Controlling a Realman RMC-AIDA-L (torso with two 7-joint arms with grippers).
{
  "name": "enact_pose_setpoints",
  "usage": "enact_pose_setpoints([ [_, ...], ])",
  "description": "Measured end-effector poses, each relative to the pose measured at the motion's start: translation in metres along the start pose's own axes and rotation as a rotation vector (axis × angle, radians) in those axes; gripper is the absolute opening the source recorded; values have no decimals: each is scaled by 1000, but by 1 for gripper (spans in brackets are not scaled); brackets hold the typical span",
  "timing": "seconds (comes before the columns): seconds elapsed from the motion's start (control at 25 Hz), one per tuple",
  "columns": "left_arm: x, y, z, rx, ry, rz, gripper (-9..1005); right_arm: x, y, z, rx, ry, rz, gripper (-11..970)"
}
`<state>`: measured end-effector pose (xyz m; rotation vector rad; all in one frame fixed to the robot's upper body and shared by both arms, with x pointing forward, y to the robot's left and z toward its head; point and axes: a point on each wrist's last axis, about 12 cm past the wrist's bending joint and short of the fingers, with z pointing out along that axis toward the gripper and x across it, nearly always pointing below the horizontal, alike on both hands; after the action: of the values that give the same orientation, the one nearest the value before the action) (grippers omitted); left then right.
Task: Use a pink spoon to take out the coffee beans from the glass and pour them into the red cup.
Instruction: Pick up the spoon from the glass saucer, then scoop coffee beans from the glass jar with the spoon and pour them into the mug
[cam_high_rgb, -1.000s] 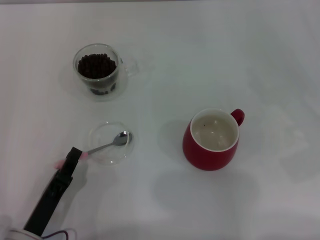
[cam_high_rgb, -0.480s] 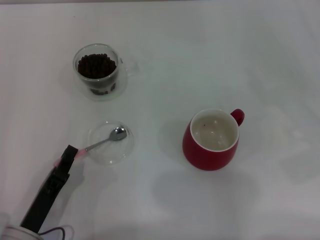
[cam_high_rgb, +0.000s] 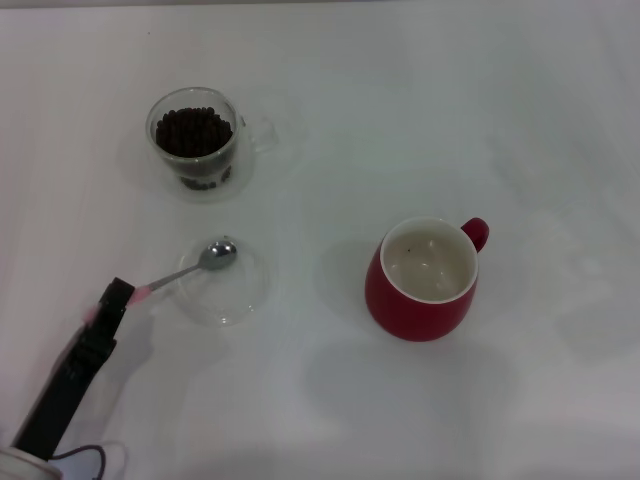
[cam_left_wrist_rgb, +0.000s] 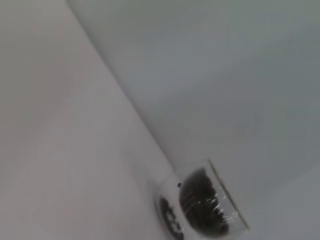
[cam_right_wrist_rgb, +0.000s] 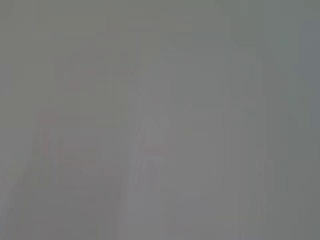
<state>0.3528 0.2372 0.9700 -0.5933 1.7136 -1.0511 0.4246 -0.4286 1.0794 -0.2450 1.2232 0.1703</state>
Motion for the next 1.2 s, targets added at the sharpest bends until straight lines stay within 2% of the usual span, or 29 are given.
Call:
enact_pose_setpoints([
  [0.28,-16,4,2,74,22,44,138,2,3,3,1,-4,9,603],
  [0.52,-38,2,9,201,48,130,137,4,7,5,14,-8,9,603],
  [0.84,-87,-2,26,365,96,249,137,9,16,2,26,-8,14,603],
  [1.12,-151,-5,34,411,148,323,138,13,30,3,27,-23,45,603],
  [1.2,-176,-9,37,416,164,340,138,16,36,3,26,-24,51,603],
])
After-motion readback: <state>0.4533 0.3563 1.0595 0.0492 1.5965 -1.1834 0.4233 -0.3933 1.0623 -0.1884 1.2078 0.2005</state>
